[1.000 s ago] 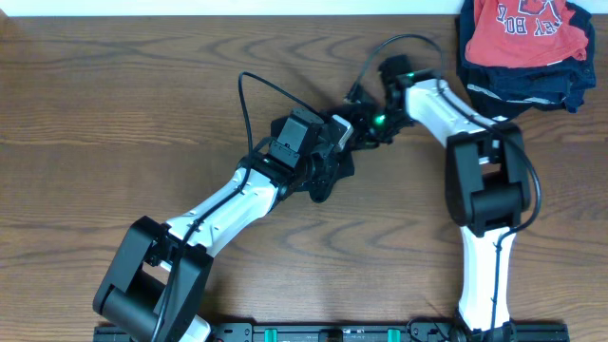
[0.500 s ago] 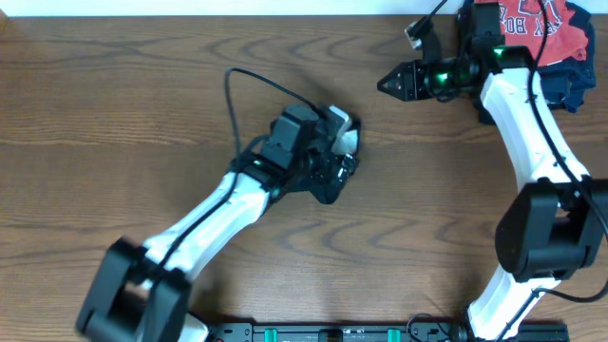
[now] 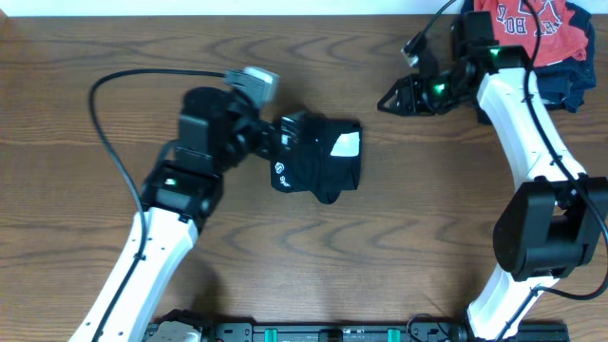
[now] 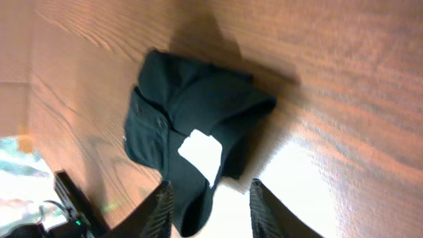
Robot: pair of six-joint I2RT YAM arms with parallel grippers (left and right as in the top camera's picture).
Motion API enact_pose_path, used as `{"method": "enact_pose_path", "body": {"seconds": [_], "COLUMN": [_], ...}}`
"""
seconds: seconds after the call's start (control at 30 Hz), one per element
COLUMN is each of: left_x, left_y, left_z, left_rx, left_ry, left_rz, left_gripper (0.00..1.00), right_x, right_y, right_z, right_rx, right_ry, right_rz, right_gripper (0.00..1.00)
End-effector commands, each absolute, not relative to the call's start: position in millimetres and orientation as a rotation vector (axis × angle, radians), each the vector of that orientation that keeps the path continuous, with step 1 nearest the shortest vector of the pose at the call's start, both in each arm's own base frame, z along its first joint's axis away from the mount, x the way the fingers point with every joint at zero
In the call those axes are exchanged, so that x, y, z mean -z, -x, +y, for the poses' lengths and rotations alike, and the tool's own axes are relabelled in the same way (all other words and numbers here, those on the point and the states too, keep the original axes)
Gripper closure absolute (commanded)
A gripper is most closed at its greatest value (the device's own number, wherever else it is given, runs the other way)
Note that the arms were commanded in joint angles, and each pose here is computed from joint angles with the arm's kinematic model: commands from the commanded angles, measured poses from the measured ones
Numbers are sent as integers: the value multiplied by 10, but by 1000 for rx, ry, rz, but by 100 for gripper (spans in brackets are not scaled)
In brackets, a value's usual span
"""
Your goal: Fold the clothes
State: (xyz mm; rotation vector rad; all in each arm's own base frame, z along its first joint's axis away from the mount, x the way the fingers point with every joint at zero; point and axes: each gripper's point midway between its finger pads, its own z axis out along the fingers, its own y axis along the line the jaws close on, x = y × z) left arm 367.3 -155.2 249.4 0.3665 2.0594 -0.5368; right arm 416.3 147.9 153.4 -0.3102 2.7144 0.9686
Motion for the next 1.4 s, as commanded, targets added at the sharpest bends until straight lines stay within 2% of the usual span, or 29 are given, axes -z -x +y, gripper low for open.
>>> {"method": "enact_pose_path", "body": {"seconds": [0.0,0.1,0.2,0.37,0.5,0.7,1.0,1.13,1.37], "left_x": [-2495,-2417,-2377,-2365,-2356,-2333,-2319,-2310,-2276], "left_y": [-3725,-3720,-3718,-3721,-3716,-3700,-3689,-3684,-3658], "left_z": [-1303,-1176,-1095,-1055,-1056,-1053,-1052,-1051,-1047], "left_rx": [514,495,482,475,476,475,476,476,477], "left_ry": [-256,-220,-198,-188,-188,-186,-185,-185,-183], "left_rz": [2097,2135,2155,2161,2165,2177,2184,2189,2207], "left_gripper": [2,2,2,2,2,2,2,2,2], "right_x": [-1355,-1187,-987,-672,-515,-425,-171,25,47], "right_y": [-4057,-3939,-3873,-3835,-3796,-3815,-3890,-3894,-3925], "right_z": [1567,1677,1738,1892,2070,2316,2331,2337,2294], "right_rx": [-907,-920,-928,-952,-952,-916,-844,-859,-847], "right_ry": [363,396,400,466,545,649,616,570,528], "right_rz": [2779,2808,2822,2770,2710,2610,2641,2681,2695], "right_gripper": [53,26,12,12,21,20,19,23,25]}}
